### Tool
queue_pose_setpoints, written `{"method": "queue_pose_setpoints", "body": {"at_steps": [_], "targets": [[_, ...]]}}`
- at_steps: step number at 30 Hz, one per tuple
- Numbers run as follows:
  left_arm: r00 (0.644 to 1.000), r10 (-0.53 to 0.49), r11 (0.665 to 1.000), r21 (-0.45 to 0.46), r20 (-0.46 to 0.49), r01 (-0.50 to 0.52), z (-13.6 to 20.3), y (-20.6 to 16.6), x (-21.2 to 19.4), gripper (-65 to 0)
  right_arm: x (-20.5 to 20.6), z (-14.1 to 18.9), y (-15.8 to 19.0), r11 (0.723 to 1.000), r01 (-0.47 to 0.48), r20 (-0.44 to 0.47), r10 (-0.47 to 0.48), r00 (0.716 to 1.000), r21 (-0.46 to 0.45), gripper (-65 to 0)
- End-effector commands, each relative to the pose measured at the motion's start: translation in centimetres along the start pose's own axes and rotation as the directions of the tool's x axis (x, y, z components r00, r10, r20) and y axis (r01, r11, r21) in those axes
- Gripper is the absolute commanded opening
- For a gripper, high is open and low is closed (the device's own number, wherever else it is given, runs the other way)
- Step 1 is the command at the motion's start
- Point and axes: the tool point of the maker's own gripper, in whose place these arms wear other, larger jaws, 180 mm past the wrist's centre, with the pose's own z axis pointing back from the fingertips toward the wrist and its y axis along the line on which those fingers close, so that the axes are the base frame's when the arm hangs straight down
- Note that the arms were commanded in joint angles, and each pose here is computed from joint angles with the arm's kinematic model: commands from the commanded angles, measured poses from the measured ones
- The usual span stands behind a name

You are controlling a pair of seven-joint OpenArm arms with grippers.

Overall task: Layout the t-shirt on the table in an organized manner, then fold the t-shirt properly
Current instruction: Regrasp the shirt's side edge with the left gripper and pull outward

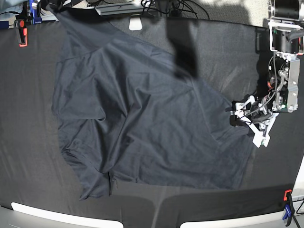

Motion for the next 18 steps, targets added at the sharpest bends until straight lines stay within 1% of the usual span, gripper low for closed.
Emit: {"method": "queue_pose_setpoints", "body": {"at_steps": [1,4,9,13,14,18], "targets": [[0.999,-0.011,1.000,-0.004,0.046,0.011,0.4,0.1,2.0,-34.4,-0.1,0.4,-0.5,1.000,0.010,-0.003,-0.010,1.000,-0.018,-65.0],[0.998,0.019,0.999,-0.032,0.055,-0.017,0.4,-0.4,2.2,-40.9,-0.1,0.4,-0.5,1.000,0.010,-0.003,-0.010,1.000,-0.018,-65.0],[0.997,-0.043,0.991,-0.124,0.062,0.051,0.4,-2.4,2.1,-51.9,-0.1,0.4,-0.5,1.000,0.011,-0.003,-0.011,1.000,-0.018,-65.0],[0.996,-0.053,0.986,-0.151,0.069,0.063,0.2,-3.3,2.2,-64.0,-0.1,0.4,-0.6,1.000,0.011,-0.002,-0.011,1.000,-0.019,-65.0],[0.996,-0.053,0.986,-0.152,0.069,0.063,0.2,-3.3,2.2,-65.0,-0.1,0.4,-0.6,1.000,0.012,-0.002,-0.012,1.000,-0.020,-65.0],[0.996,-0.051,0.986,-0.151,0.079,0.063,0.2,-3.3,2.4,-65.0,-0.1,0.4,-0.6,1.000,0.012,-0.002,-0.012,1.000,-0.020,-65.0]]}}
